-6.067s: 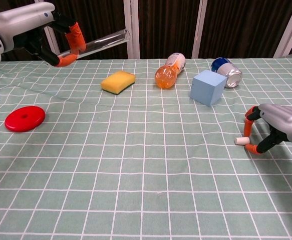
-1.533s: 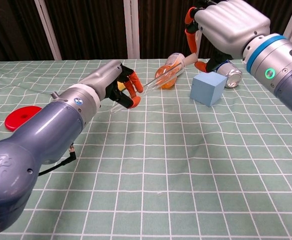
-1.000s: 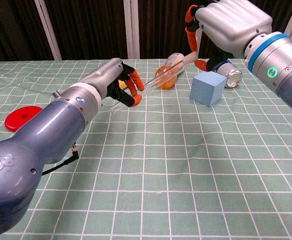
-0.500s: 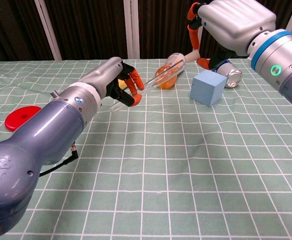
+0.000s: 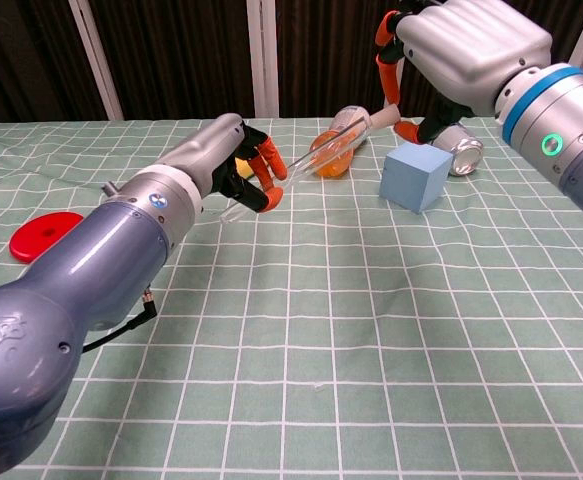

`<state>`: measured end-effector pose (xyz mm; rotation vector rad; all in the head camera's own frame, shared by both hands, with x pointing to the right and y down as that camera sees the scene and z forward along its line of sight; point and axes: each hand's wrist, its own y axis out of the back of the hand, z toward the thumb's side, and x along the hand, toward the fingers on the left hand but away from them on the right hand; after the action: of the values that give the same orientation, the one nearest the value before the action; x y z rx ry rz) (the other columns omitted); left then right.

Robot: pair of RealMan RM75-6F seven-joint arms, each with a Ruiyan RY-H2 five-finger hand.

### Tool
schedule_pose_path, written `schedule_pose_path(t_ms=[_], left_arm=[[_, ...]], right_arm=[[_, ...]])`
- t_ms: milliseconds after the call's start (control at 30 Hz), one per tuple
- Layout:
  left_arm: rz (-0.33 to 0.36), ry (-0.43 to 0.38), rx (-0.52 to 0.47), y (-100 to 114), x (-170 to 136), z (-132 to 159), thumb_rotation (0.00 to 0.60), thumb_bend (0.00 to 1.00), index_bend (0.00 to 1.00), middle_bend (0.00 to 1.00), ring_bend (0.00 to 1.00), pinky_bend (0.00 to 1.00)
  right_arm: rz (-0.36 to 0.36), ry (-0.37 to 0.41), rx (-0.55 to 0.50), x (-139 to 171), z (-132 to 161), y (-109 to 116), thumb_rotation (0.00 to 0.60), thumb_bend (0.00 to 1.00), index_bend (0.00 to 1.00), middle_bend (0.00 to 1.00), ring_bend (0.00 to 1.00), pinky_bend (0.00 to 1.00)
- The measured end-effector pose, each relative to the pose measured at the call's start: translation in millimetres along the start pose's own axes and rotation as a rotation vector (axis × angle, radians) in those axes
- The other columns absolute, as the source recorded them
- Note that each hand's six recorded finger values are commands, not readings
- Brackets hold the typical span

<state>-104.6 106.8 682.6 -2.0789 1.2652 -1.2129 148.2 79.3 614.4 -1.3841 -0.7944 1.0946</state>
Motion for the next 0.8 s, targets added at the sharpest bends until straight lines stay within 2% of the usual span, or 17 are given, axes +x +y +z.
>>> schedule_pose_path(t_ms=[800], left_arm=[[-0.010, -0.016, -0.008, -3, 4, 12, 0.600, 0.67, 0.48, 0.49, 0.09, 0.00]], right_arm=[[0.000, 0.011, -0.014, 1, 3, 0, 0.600, 0.42, 0.61, 0.20, 0.00, 0.00]])
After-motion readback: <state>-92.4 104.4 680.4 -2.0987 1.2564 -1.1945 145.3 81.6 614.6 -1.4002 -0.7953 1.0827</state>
